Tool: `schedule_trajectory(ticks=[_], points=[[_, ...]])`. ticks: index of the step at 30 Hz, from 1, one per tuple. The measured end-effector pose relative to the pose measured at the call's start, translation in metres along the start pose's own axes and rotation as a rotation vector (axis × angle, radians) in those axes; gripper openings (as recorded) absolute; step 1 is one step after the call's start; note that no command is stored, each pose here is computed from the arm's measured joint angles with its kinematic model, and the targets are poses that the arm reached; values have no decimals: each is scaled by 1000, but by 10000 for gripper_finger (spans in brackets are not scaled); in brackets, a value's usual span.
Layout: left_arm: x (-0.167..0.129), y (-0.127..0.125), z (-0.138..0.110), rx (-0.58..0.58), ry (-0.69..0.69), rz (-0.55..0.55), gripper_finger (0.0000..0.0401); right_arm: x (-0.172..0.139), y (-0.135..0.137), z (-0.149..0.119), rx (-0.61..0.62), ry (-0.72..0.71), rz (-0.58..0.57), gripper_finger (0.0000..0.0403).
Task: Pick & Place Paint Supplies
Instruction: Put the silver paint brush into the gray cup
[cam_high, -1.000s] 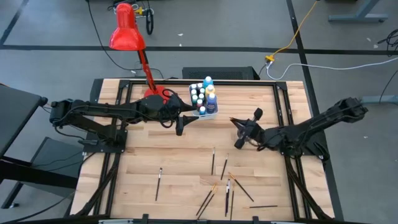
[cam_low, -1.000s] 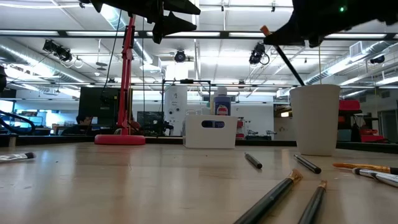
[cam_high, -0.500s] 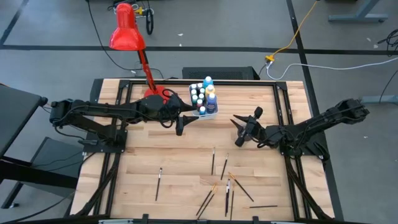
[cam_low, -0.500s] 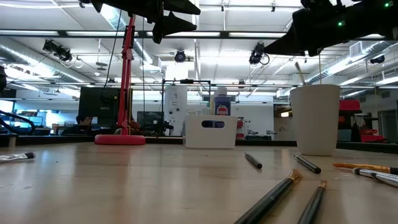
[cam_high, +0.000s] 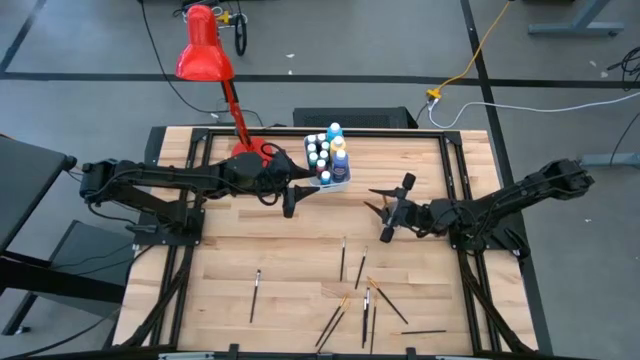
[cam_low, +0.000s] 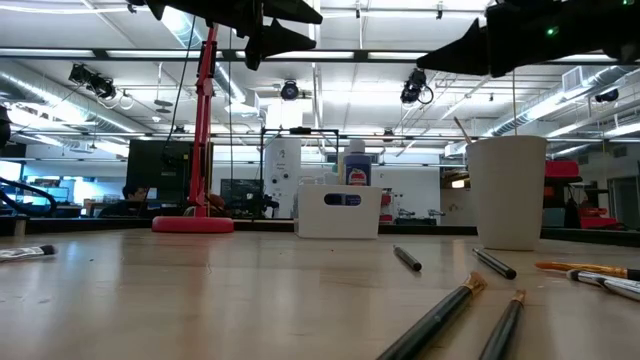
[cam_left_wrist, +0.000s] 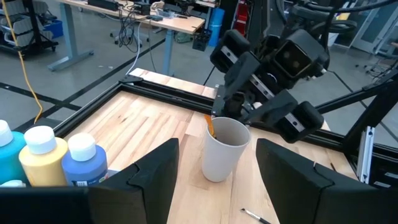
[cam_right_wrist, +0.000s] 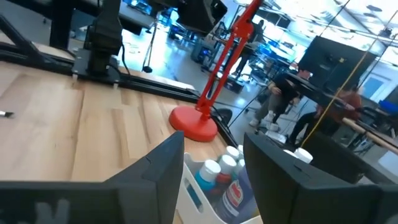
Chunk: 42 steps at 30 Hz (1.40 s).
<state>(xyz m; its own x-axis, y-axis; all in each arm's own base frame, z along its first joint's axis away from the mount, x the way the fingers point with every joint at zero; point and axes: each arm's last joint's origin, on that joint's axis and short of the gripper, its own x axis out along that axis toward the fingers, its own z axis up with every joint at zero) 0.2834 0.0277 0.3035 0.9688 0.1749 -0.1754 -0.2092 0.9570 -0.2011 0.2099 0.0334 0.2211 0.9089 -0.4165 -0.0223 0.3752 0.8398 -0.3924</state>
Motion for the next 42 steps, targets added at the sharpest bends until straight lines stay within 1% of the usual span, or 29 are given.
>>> schedule_trajectory(ticks=[3, 7, 12, 21, 23, 27, 31, 35, 39, 42], points=[[0, 0, 0, 3, -5, 6, 224, 1, -1, 0, -17, -2, 1, 169], [0, 0, 3, 54, -30, 1, 224, 1, -1, 0, -18, -7, -2, 169], [0, 0, 3, 49, -30, 5, 224, 1, -1, 1, -13, -14, -4, 169], [0, 4, 1, 47, -30, 146, 224, 1, -1, 1, -8, -13, -3, 169], [-1, 6, -3, 49, 14, 179, 224, 1, -1, 1, -9, -13, -3, 169], [-2, 8, -16, -19, 127, 240, 224, 1, -1, 1, -10, -12, -3, 169], [-8, -3, -32, -26, 228, 329, 224, 1, -2, 1, -10, -12, -4, 169], [-18, -25, -46, -50, 256, 425, 224, 2, -3, 0, -10, -9, -10, 169], [-32, -50, -61, -106, 275, 468, 224, 2, -3, -1, -16, 4, -10, 169], [-40, -69, -79, -127, 276, 518, 224, 2, -3, -2, -19, 7, -8, 169]])
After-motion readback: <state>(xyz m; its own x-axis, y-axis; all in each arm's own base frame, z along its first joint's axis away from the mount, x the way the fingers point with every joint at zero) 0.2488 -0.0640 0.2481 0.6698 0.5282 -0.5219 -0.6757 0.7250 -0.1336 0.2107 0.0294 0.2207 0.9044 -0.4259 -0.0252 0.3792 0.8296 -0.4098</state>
